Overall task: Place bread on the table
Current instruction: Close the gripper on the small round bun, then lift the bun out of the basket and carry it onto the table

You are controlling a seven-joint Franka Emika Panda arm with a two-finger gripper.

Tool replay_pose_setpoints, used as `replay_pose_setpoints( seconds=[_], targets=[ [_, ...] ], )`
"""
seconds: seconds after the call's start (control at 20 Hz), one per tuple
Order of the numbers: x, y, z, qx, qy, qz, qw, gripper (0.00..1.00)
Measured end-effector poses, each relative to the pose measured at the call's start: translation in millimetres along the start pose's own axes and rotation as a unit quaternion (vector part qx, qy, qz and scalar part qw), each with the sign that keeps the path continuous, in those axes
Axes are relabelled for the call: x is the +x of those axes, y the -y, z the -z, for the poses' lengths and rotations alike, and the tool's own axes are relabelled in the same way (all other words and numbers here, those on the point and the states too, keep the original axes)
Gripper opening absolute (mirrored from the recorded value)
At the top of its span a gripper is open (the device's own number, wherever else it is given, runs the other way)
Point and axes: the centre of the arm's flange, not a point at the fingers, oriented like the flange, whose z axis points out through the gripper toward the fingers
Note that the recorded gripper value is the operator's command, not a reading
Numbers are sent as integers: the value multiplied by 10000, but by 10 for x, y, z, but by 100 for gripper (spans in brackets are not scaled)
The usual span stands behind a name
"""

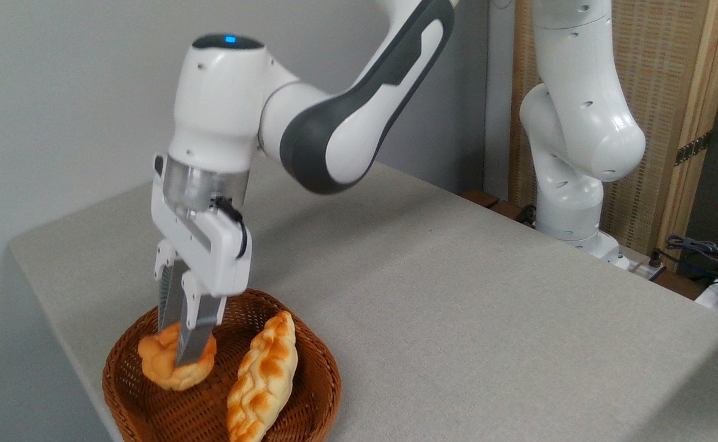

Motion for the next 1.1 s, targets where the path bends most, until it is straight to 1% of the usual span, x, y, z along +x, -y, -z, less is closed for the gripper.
replay_pose_setpoints(
  seconds=[0.15,0.3,0.35,0.4,0.45,0.5,0.55,0.65,0.7,0.8,1.0,1.1],
  targets=[
    [-12,-1,261,-168,38,105,9998,47],
    [-92,-14,592,-479,189,177,9985,48],
    [-113,-20,647,-546,228,184,9981,48],
    [-154,-39,740,-685,316,193,9970,48],
    [-177,-52,789,-762,364,196,9962,48],
    [-220,-81,862,-912,469,198,9945,48],
    [-246,-100,899,-999,532,197,9934,48],
    [-329,-177,993,-1300,763,184,9884,49],
    [-349,-196,1010,-1368,817,180,9871,52],
    [-422,-269,1029,-1604,1019,167,9816,53],
    [-530,-381,928,-1887,1302,154,9733,56],
    [-573,-429,845,-1956,1382,149,9708,58]
  ],
)
